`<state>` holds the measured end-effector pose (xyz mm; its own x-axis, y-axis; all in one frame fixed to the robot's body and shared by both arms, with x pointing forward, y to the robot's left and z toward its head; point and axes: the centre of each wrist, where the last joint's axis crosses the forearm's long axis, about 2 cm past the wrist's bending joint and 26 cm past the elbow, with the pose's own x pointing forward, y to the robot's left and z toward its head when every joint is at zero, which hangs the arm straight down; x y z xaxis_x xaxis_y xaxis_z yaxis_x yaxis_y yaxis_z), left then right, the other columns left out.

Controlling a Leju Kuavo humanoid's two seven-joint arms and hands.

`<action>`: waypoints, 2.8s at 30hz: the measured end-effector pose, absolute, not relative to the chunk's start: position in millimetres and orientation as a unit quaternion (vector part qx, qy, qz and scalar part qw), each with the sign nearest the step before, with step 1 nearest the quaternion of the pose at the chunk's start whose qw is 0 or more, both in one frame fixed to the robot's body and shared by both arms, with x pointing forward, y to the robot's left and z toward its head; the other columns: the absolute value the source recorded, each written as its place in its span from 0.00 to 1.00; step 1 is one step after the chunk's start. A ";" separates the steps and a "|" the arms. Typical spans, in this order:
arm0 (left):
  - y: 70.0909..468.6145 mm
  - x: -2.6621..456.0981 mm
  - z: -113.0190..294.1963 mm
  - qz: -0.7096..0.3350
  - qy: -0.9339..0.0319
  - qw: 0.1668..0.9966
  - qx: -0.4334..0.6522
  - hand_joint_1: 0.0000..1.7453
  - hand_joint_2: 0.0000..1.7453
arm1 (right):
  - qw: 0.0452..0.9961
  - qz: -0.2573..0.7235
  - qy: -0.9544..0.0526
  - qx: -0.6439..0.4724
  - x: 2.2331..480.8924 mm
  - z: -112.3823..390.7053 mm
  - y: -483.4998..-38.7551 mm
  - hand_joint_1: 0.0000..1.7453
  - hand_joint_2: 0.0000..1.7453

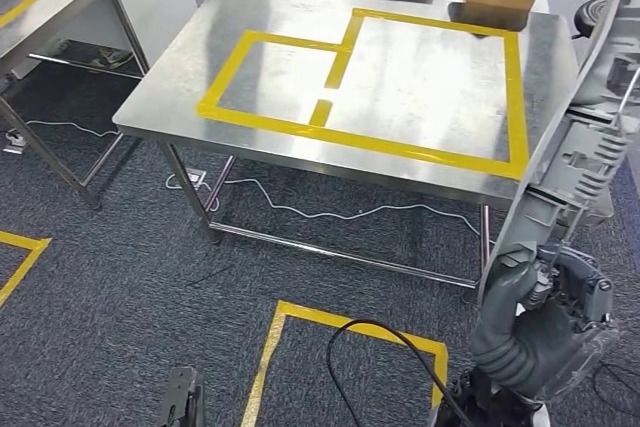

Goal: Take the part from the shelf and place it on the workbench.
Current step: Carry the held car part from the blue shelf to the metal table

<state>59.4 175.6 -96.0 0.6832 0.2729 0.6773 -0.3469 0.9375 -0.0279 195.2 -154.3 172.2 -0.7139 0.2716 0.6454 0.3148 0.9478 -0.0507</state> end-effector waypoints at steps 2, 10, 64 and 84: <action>175.6 59.5 -95.9 0.172 -0.366 0.913 0.052 0.00 1.00 | 0.351 -0.026 -0.922 -0.163 195.6 171.1 -153.8 1.00 1.00; 176.2 59.8 -96.2 0.173 -0.373 0.911 0.036 0.00 1.00 | 0.315 0.012 -0.928 -0.197 196.5 166.5 -156.7 1.00 1.00; 172.0 48.9 -97.2 0.194 -0.320 0.923 -0.088 0.00 1.00 | 0.313 0.033 -0.926 -0.210 199.8 157.6 -158.3 1.00 1.00; 180.1 48.3 -99.1 0.181 -0.308 0.932 -0.059 0.00 1.00 | 0.306 0.041 -0.927 -0.215 199.8 158.1 -157.8 1.00 1.00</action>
